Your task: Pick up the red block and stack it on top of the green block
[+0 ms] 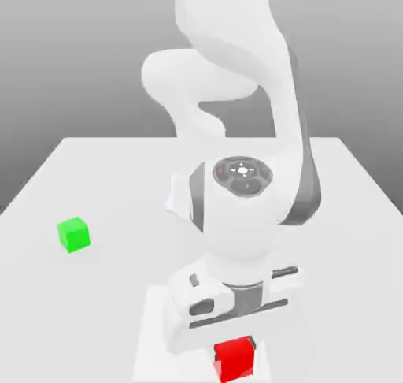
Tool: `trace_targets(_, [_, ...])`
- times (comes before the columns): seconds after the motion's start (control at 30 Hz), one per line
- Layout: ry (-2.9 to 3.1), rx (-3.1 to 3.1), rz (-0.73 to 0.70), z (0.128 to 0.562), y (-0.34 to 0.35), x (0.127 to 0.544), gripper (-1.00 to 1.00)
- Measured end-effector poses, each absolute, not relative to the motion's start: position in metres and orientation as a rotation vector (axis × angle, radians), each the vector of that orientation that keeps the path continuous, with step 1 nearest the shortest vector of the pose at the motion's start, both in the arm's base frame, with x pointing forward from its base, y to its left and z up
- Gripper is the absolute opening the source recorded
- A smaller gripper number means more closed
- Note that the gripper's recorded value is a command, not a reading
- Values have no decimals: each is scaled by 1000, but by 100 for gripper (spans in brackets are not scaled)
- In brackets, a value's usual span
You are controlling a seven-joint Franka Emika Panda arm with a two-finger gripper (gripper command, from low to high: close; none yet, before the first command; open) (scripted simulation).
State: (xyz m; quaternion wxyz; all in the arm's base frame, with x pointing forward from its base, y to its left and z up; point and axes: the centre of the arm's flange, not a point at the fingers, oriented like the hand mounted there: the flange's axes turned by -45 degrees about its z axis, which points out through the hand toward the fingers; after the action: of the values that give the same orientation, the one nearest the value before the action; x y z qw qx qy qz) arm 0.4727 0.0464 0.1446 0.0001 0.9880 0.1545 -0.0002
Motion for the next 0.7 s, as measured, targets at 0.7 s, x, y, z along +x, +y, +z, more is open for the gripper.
trace_targets(0.7, [-1343,2782,-10,253,-267,238,-100])
